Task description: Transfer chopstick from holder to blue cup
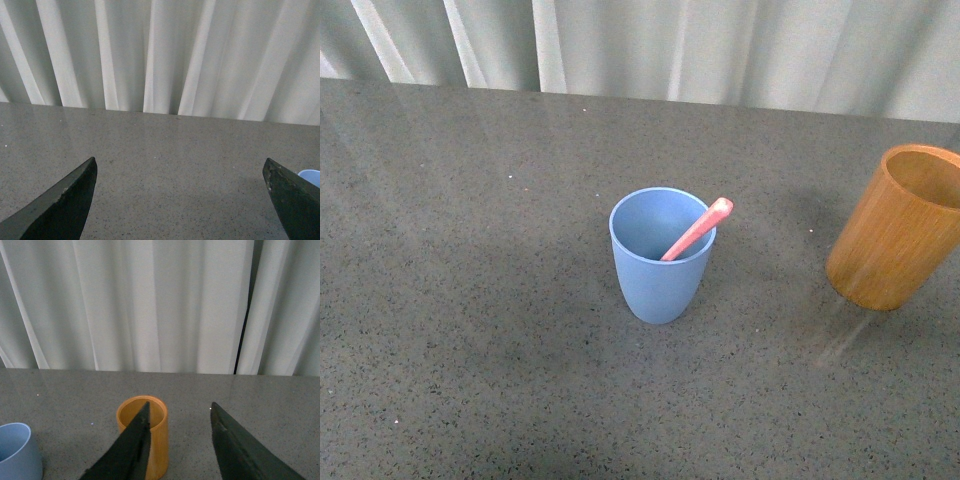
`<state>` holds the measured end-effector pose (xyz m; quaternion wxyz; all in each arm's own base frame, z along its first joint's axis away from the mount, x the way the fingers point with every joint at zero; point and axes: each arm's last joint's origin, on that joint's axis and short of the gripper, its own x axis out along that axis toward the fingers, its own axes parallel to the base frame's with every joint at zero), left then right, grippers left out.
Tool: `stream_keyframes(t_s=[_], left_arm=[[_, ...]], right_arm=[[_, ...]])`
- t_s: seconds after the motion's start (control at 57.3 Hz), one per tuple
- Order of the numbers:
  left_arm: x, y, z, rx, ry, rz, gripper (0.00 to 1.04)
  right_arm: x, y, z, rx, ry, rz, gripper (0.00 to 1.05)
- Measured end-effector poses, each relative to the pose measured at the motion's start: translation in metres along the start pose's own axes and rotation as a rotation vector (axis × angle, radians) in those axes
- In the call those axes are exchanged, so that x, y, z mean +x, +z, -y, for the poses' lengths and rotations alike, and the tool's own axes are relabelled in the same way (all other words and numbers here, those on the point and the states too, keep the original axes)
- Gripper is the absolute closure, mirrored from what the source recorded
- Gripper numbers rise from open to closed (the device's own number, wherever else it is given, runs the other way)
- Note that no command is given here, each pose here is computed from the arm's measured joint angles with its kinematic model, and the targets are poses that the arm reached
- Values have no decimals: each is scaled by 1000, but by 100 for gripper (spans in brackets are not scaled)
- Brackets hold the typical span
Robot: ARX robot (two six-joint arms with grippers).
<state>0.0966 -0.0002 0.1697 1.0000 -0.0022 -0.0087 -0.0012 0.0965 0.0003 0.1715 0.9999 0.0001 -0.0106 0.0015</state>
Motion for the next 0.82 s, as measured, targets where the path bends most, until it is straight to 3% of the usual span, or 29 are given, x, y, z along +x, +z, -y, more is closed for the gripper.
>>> stream_keyframes(t_s=[0.314,0.82], left_arm=[[0,0,0,0,0,0,7],[0,0,0,0,0,0,7]], right_arm=[[0,0,0,1,0,0,8],[0,0,0,0,0,0,10]])
